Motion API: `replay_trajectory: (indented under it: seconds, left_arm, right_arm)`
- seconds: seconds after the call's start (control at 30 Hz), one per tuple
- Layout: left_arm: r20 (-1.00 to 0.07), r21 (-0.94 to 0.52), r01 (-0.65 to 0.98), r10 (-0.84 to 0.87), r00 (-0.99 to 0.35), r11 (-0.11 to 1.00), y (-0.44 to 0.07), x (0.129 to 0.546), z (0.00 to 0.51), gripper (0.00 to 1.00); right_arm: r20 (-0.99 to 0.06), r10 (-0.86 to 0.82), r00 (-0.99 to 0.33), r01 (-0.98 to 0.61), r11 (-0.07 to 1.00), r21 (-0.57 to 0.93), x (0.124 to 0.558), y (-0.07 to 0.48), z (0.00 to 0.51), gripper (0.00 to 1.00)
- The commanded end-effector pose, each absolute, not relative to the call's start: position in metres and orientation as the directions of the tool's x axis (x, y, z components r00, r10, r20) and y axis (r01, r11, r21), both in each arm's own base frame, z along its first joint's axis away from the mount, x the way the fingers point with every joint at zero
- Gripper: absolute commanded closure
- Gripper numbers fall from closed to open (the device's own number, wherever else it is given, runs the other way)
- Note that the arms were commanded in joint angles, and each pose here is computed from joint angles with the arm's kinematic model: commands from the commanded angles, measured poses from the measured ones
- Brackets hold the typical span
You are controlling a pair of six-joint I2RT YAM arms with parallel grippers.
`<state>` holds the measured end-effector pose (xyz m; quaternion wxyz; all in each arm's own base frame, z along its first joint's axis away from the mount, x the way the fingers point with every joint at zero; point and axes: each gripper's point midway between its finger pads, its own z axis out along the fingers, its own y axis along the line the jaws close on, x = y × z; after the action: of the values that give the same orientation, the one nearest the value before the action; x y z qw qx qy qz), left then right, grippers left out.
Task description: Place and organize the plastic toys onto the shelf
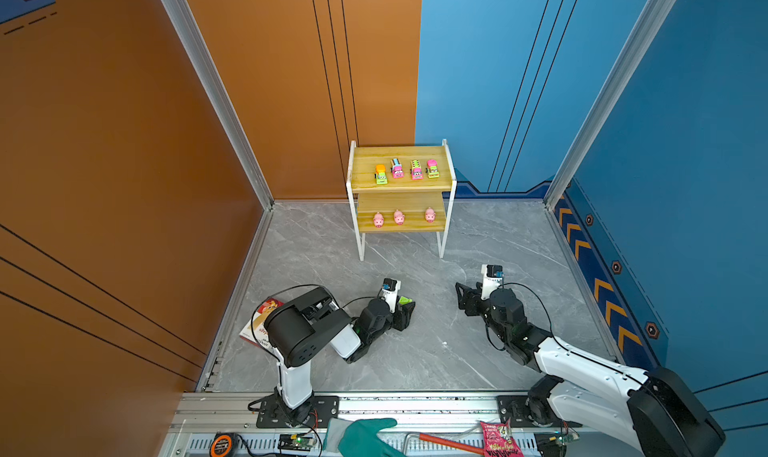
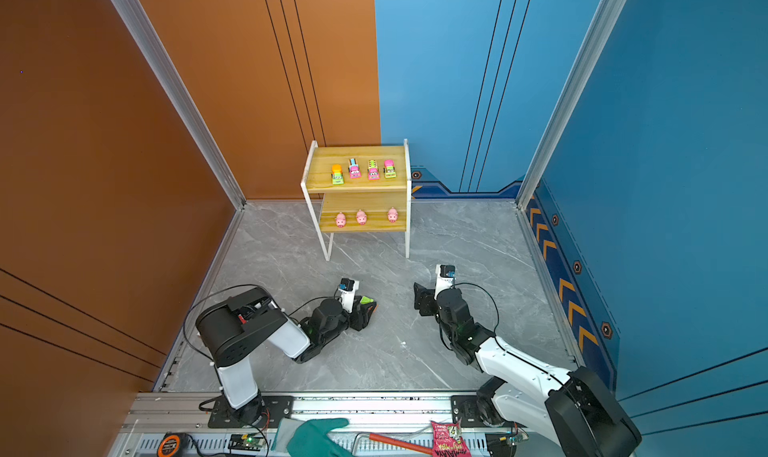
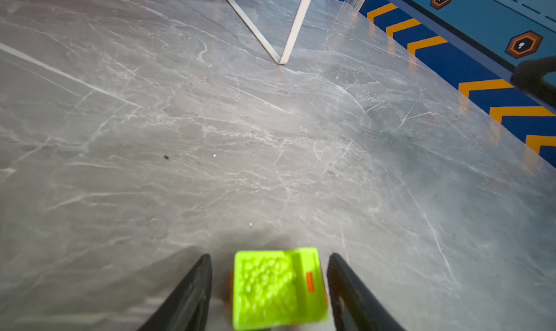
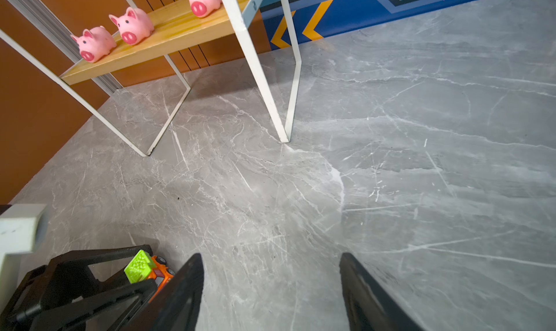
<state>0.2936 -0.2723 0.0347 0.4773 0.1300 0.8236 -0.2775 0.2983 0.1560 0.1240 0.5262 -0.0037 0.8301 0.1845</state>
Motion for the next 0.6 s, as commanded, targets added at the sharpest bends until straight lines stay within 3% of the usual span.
replay_trajectory:
  seconds: [0.0,0.27,0.57]
  left_arm:
    - [-0.884,-0.328,0.482,-0.084,-0.460,0.812,-0.263,0.297,0.054,0.32]
    - [-0.901,-0.352,0.500,-0.141,-0.411,0.792,-0.256,0.294,0.110,0.08]
    - [-0.885,-0.349,0.387,-0.164,-0.436,0.854,-0.213,0.292,0.168,0.01]
  right_arm:
    - [-0.907,0.126,-0.402,-0.251,0.937,0.242,0.301,0.166,0.130,0.27]
    - [-0.943,-0.070,-0.325,-0.489,0.866,0.104,0.293,0.212,0.131,0.16]
    - [-0.951,-0.164,-0.262,-0.715,0.694,0.078,0.287,0.267,0.112,0.18]
